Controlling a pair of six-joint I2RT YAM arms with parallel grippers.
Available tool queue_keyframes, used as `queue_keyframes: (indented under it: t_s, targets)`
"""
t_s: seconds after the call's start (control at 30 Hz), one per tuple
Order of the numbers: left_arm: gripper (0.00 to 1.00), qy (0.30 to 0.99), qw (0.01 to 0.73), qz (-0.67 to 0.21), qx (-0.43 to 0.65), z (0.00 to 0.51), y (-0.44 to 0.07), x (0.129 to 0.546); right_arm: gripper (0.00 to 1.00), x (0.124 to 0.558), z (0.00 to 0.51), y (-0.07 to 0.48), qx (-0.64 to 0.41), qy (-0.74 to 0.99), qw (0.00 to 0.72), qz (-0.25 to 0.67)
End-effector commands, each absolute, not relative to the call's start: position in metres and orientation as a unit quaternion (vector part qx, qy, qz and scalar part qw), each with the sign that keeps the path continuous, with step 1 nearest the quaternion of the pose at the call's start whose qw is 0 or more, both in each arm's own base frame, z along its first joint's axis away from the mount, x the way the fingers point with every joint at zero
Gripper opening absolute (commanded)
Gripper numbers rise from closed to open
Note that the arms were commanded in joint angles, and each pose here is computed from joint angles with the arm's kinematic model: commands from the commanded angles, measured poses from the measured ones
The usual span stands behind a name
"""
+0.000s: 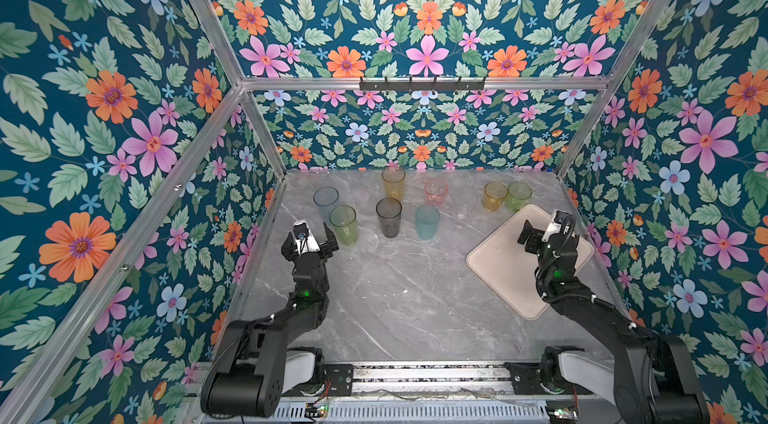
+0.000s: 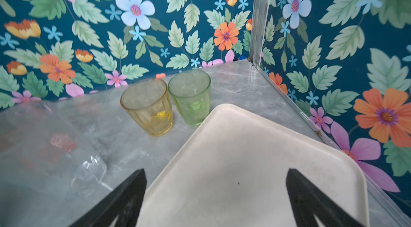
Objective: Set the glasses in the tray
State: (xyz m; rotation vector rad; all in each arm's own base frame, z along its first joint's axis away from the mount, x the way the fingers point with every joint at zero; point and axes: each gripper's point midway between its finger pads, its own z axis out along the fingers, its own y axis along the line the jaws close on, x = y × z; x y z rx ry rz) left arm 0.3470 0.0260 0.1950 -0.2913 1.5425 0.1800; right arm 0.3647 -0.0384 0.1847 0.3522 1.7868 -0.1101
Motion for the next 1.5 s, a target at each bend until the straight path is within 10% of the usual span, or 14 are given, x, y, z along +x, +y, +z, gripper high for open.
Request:
queue_keyframes:
  t_s: [0.0,0.47,1.07,1.47]
  targets:
    - [1.0,0.714,0.676,0.043,-0.176,0.192,0.025,0.34,0.99,0.34,0.166,-0.048,0.237,0.825,0.511,-0.045]
    - [1.0,0.81,0.515,-0.108,-0.26,0.229,-0.011,0.331,0.99,0.319,0.224,0.093,0.116,0.866,0.356,0.33]
    - [0.98,0.863,0.399,-0.303,-0.064,0.213,-0.12,0.311,0.99,0.236,0.136,0.112,0.089,0.967,0.129,0.2]
    - [0.98,0.85,0.409,-0.333,0.011,0.222,-0.172,0.31,0.99,0.225,0.076,0.089,0.162,0.971,0.121,0.129]
